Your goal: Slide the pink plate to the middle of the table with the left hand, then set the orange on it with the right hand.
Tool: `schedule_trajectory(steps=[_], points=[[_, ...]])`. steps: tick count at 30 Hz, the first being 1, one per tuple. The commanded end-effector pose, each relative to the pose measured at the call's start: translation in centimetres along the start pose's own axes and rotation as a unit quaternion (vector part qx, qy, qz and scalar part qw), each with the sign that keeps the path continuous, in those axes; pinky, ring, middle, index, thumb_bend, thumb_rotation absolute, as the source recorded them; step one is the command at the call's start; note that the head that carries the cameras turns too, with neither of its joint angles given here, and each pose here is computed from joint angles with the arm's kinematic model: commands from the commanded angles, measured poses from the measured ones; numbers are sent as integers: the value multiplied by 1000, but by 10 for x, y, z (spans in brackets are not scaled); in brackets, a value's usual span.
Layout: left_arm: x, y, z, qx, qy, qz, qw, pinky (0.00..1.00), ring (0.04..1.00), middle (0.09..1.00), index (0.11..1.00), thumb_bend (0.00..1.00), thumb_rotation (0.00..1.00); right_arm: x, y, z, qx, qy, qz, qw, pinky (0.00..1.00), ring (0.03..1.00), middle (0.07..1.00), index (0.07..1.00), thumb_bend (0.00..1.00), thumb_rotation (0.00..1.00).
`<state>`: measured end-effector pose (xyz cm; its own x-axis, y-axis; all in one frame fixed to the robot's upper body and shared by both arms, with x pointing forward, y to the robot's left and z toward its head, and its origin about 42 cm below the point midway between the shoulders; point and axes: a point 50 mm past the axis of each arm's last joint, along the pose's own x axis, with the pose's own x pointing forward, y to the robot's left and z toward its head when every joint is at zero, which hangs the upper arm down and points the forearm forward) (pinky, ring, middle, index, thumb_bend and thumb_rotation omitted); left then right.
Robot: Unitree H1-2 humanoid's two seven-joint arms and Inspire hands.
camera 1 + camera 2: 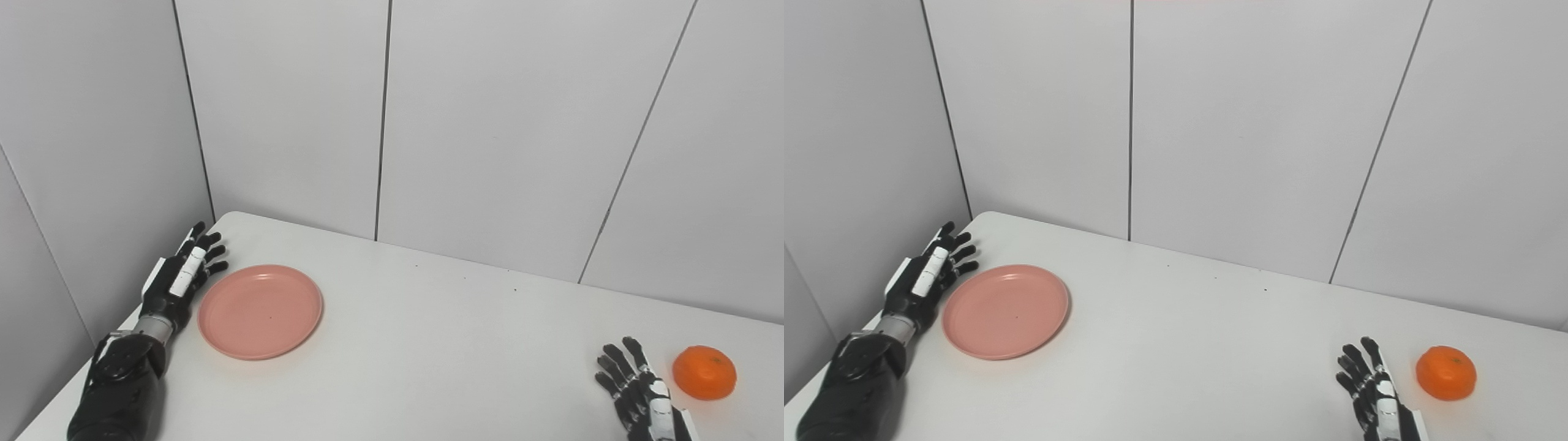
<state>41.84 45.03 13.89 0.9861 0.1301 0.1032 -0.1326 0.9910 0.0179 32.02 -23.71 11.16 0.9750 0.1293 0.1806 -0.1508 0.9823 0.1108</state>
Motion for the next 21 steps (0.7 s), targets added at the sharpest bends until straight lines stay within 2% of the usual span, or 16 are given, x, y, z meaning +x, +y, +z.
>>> schedule_trajectory(steps=[1,6,15,21], points=[[5,-17,3,-8,-3,-27,1000,869,931,968,1000,1000,764,-35,3,-38,23,75,-18,997,903,903,906,954,801,1000],[2,-29,-2,5,12,-36,999,882,942,975,1000,979,813,-35,3,-37,25,76,-18,997,899,899,905,953,809,1000],[-5,-41,-8,1,17,-64,998,826,936,997,1000,991,824,-35,4,-37,28,76,-15,997,906,901,909,959,827,1000],[-8,-43,-13,-5,21,-62,998,802,906,972,1000,1000,804,-35,4,-37,27,78,-16,996,902,899,906,957,833,1000]])
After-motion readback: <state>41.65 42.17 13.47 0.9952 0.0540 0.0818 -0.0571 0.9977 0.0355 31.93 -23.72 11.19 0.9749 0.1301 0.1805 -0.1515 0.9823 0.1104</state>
